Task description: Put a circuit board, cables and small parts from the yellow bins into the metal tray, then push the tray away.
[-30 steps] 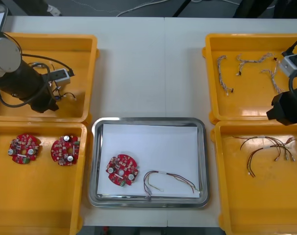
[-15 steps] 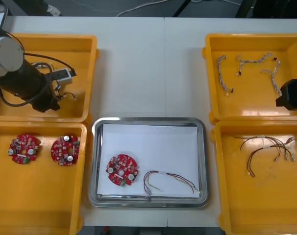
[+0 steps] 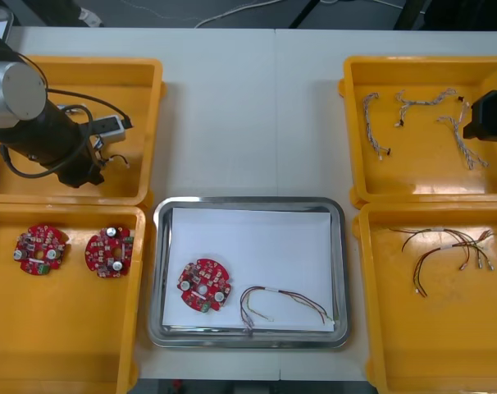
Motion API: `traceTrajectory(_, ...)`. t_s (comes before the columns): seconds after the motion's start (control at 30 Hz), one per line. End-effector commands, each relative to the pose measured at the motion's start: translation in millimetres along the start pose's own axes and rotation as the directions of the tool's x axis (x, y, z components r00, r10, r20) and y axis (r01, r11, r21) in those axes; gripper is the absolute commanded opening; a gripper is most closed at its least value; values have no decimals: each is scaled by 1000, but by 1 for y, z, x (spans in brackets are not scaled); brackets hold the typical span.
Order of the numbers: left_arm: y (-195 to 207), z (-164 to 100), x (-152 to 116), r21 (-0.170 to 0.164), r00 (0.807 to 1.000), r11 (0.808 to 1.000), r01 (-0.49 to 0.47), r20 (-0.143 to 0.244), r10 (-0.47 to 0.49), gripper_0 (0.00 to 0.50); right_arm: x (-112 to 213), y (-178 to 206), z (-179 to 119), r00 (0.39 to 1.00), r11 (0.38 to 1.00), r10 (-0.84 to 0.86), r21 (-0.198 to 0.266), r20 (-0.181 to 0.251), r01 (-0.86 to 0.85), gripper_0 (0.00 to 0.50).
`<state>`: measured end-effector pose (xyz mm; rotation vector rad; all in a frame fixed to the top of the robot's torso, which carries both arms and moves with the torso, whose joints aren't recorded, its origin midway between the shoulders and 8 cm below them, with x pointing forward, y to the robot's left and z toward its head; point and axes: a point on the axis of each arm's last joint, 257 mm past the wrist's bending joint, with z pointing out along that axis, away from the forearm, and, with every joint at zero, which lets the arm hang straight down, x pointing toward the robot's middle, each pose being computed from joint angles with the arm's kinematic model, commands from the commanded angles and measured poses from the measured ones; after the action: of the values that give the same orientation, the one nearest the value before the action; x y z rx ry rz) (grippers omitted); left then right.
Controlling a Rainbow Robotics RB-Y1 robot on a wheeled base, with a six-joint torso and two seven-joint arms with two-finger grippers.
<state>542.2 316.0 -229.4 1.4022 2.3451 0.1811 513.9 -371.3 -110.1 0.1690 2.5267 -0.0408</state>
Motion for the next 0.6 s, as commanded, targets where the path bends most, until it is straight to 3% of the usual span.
traceTrajectory(0.03,11,-10,-30,-36,1000,999,1,30,0,461,-37,5,-3,994,997,-79,6,70,79,500)
traceTrajectory(0.23,16,-1,-32,-50,1000,999,1,29,0,459,-56,-6,12,985,990,-139,6,104,139,500)
traceTrajectory(0.43,19,6,-33,-56,1000,998,7,31,-5,441,-61,-21,28,978,984,-178,12,112,178,500)
traceTrajectory(0.53,18,5,-33,-52,1000,999,4,30,-3,298,-63,-25,36,977,983,-182,11,113,182,500)
traceTrajectory(0.6,17,6,-32,-48,1000,999,7,29,-5,75,-65,-28,43,979,985,-175,14,109,174,500)
